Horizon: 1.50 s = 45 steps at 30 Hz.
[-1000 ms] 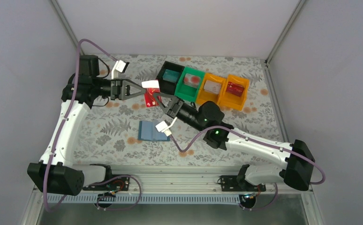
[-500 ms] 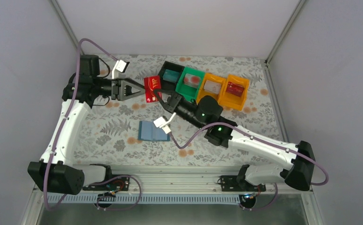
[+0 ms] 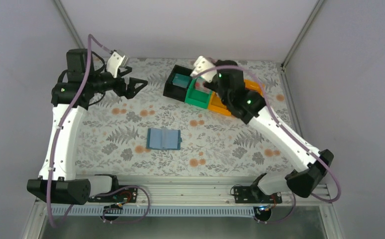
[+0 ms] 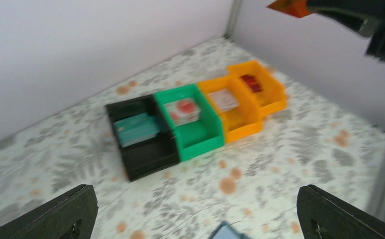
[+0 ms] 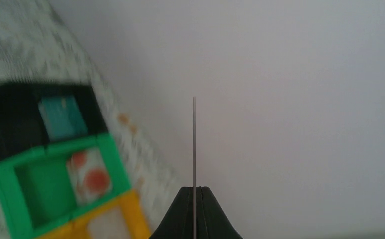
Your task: Take the credit cards out of the card holder
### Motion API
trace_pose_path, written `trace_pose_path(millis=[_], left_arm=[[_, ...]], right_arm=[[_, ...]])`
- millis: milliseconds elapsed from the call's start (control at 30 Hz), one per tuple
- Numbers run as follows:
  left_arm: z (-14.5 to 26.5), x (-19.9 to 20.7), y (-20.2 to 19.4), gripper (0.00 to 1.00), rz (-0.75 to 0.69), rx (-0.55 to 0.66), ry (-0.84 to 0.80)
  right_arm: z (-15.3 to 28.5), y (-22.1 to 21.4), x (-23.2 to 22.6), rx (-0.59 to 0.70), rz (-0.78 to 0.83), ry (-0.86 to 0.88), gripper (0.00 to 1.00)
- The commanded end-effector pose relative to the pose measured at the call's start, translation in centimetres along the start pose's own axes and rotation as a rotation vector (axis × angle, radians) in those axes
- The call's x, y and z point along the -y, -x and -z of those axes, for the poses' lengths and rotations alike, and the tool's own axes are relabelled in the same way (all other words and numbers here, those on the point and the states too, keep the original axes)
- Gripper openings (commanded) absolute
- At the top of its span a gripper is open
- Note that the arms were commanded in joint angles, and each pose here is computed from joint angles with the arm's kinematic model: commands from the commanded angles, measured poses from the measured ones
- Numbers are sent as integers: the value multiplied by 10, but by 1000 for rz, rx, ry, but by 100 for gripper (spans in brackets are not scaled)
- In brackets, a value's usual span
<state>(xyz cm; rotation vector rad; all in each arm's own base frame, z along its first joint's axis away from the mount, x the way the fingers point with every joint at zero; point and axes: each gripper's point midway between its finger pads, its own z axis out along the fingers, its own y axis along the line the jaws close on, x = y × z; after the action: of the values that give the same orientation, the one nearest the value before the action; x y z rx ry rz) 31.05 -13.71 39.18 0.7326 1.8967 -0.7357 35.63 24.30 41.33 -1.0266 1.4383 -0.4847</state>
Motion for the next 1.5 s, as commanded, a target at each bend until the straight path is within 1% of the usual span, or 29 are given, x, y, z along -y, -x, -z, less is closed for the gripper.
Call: trace_pose_path(millis=[0, 100, 200, 333, 433, 500, 667, 767, 933, 1133, 1400, 1433, 1467], left_arm=[[-5, -50, -26, 100, -93, -88, 230], [-15, -60, -44, 100, -79, -121, 229], [-20, -65, -57, 100, -69, -132, 230], [-25, -65, -74, 100, -60, -144, 219], [-28, -64, -82, 100, -55, -152, 200], [-31, -66, -86, 100, -45, -157, 187], [-38, -69, -91, 100, -23, -172, 164], [-38, -69, -91, 100, -22, -174, 161], [-38, -67, -91, 100, -17, -174, 142], [-40, -70, -91, 100, -8, -177, 136], [-41, -70, -93, 100, -2, -183, 125], [-41, -71, -94, 100, -2, -183, 124], [-42, -71, -94, 100, 1, -184, 123]], right_arm=[[-26, -121, -21, -440, -330, 93, 4], [-47, -188, -26, -656, -440, 121, 4], [-61, -241, -38, -796, -501, 156, 4], [-72, -292, -36, -917, -545, 122, 4], [-77, -323, -32, -987, -520, 78, 4], [-81, -343, -40, -1046, -484, 75, 4], [-104, -366, -57, -1096, -445, 95, 4], [-111, -378, -52, -1132, -394, 34, 4], [-111, -397, -45, -1213, -298, -46, 4], [-121, -414, -61, -1236, -256, -33, 4], [-132, -426, -63, -1263, -202, -59, 4], [-132, -427, -62, -1264, -198, -64, 4], [-133, -427, -61, -1259, -196, -71, 7]])
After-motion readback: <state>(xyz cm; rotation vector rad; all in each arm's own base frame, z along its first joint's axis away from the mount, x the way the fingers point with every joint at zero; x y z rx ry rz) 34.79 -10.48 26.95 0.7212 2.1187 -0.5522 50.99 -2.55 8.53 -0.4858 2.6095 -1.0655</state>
